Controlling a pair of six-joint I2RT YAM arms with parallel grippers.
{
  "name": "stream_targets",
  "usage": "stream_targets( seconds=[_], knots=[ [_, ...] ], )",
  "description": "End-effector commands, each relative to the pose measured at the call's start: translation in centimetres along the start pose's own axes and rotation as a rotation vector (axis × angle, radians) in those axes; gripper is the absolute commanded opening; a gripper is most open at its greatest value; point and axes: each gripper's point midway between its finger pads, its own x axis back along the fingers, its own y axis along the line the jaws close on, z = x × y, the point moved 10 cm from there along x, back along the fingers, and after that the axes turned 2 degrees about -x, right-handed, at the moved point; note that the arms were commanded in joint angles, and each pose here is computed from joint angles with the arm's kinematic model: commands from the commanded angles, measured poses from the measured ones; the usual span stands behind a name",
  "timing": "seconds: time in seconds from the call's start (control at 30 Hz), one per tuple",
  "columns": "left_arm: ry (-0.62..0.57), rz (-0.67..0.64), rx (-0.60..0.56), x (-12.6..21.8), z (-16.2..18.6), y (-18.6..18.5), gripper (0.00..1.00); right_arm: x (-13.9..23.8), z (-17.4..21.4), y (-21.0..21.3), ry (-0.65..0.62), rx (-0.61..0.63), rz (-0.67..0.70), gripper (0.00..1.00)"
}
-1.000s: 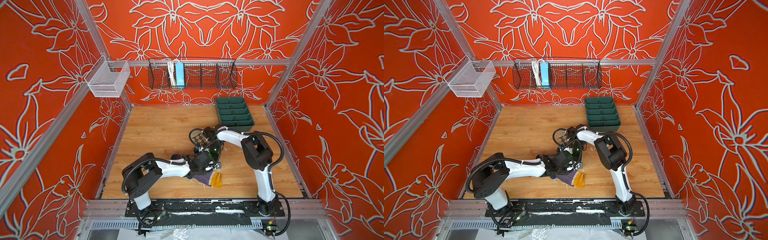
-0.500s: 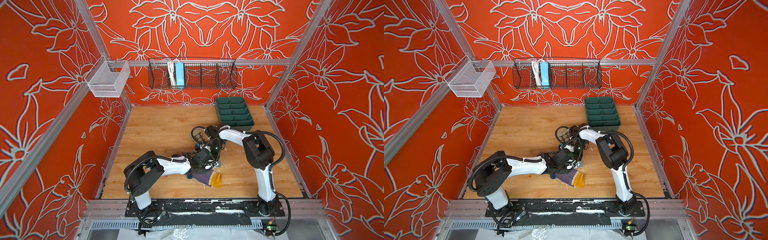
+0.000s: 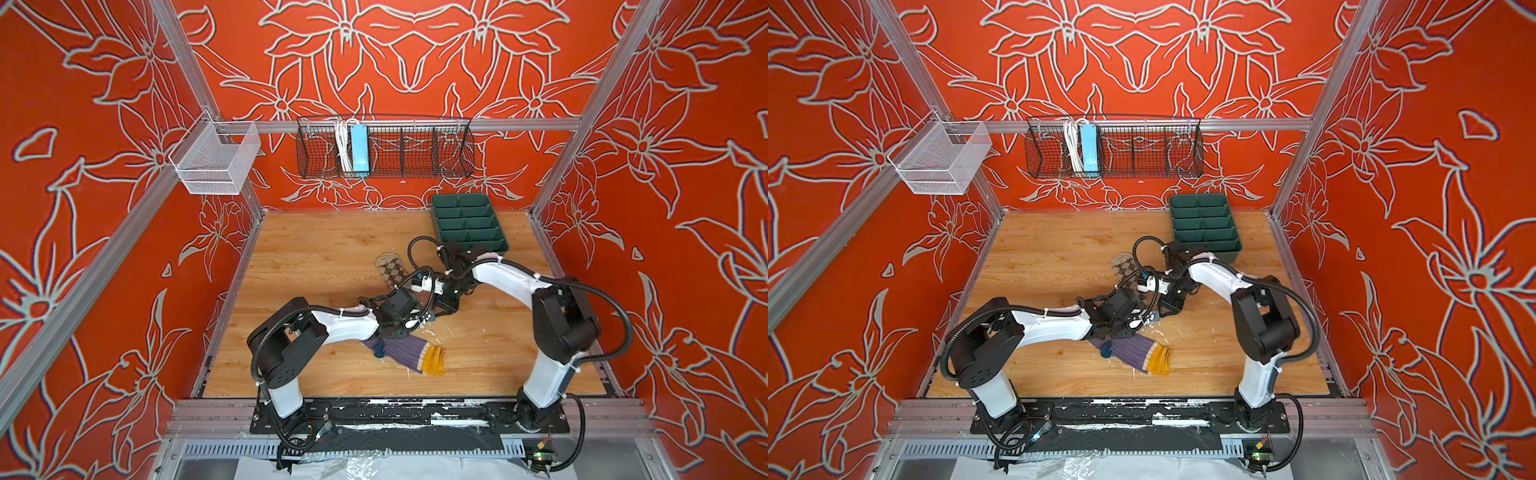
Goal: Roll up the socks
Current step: 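Release the argyle sock with the right gripper and lift it away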
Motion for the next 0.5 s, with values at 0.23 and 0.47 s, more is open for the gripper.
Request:
stream_targets(
  seconds=[0.23,0.47],
  knots=[
    [0.018,0.328,0.063,0.5,1.5,1.3,0.0,11.0,2.7,2.1,-0.394,-0.094,0.715,0.41],
    [0.04,0.669,0.256,0.6,1.9,4.7,0.0,12.9,5.3,8.7,-0.624,0.368,0.702,0.46]
  ],
)
